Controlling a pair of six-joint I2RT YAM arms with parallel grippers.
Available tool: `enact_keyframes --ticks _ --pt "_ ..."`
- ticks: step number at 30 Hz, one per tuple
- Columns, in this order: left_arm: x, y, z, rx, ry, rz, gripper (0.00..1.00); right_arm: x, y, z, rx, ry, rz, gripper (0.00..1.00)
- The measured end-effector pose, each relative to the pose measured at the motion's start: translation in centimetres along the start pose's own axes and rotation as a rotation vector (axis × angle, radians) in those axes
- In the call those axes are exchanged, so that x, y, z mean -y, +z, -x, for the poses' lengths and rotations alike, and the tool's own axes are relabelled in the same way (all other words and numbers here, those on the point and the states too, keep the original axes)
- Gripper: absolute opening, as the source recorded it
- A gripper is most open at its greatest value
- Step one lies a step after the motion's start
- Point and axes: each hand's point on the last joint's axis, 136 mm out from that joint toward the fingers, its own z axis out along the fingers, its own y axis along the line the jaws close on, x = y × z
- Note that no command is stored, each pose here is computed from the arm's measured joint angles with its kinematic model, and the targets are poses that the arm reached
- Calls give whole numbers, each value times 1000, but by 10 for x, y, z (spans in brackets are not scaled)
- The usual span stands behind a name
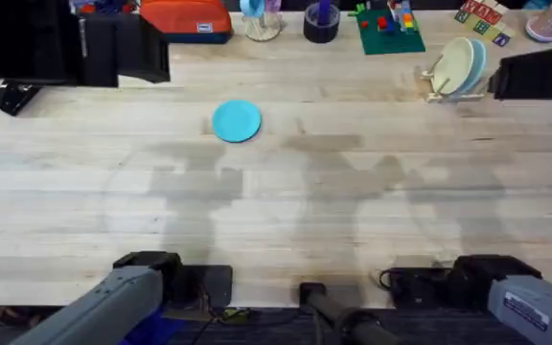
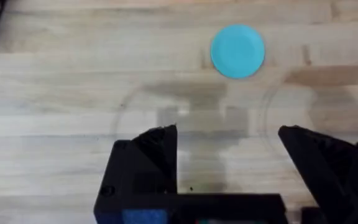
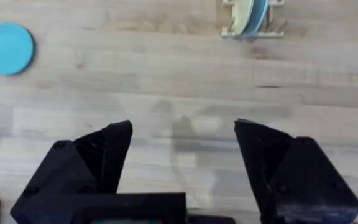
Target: Pick up the plates from the table one by one and place each into a slot on the dish rack.
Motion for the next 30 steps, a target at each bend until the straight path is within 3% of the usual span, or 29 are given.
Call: enact_keyframes --ticks 6,13,18,19,22,30 --pt "0 22 1 -104 -1 0 994 0 16 -4 -90 4 3 992" --pt "0 36 4 -150 -2 -2 977 1 23 -3 -111 4 3 992" --pt "3 39 4 -163 -4 -24 220 1 22 -3 -111 4 3 993" --pt "4 39 4 -163 1 -25 111 1 22 -3 -111 4 3 993" --pt "4 39 4 -162 0 -29 46 1 22 -3 -111 4 3 992" --pt "13 38 4 -161 5 -79 43 1 22 -3 -111 4 3 994"
